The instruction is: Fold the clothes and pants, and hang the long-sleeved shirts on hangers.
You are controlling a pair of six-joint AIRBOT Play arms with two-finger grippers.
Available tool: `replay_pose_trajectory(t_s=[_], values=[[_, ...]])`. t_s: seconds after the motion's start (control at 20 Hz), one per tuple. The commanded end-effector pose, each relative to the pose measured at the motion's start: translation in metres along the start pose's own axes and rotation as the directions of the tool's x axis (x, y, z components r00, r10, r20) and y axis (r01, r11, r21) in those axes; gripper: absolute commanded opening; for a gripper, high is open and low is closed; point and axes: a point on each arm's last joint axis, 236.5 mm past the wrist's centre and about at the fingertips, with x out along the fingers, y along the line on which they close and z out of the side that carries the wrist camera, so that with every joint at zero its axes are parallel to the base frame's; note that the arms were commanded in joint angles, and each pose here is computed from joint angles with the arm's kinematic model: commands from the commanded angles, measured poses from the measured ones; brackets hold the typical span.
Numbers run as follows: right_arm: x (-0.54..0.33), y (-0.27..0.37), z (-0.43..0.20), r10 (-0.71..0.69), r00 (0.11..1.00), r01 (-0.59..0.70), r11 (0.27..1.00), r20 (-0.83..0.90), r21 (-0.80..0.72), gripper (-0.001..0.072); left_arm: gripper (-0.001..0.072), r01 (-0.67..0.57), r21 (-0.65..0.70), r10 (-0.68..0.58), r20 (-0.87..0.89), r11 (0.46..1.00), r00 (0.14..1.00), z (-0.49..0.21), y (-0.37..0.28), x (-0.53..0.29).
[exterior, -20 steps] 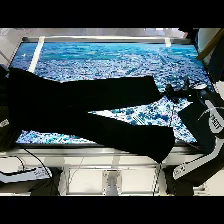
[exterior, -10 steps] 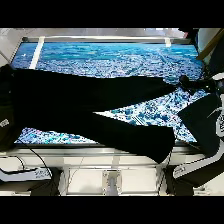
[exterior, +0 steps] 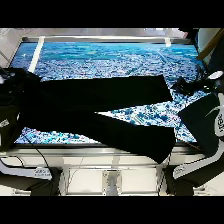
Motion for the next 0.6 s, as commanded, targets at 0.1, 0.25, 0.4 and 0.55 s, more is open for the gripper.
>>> replay_pose_trajectory(t_s=[0.1,0.25,0.4,0.55], values=[[-0.092,0.022,-0.026,-0.046,0.999,0.046,0.994,0.012,-0.1,0.0367,0.0441,-0.171,0.012,0.169,-0.206,0.985,0.964,-0.022,0.09,-0.119],[-0.119,0.031,-0.065,-0.088,0.996,0.087,0.984,0.005,-0.157,0.0368,0.0441,-0.269,-0.112,0.222,-0.319,0.957,0.922,-0.089,0.134,-0.17],[-0.107,0.027,-0.133,-0.078,0.995,0.069,0.989,-0.057,-0.134,0.0369,0.044,-0.332,-0.158,0.263,-0.344,0.93,0.901,-0.159,0.155,-0.181],[-0.085,0.025,-0.189,-0.03,0.992,0.021,0.997,-0.124,-0.074,0.0369,0.0383,-0.249,-0.24,0.151,-0.363,0.938,0.919,-0.194,0.133,-0.163]])
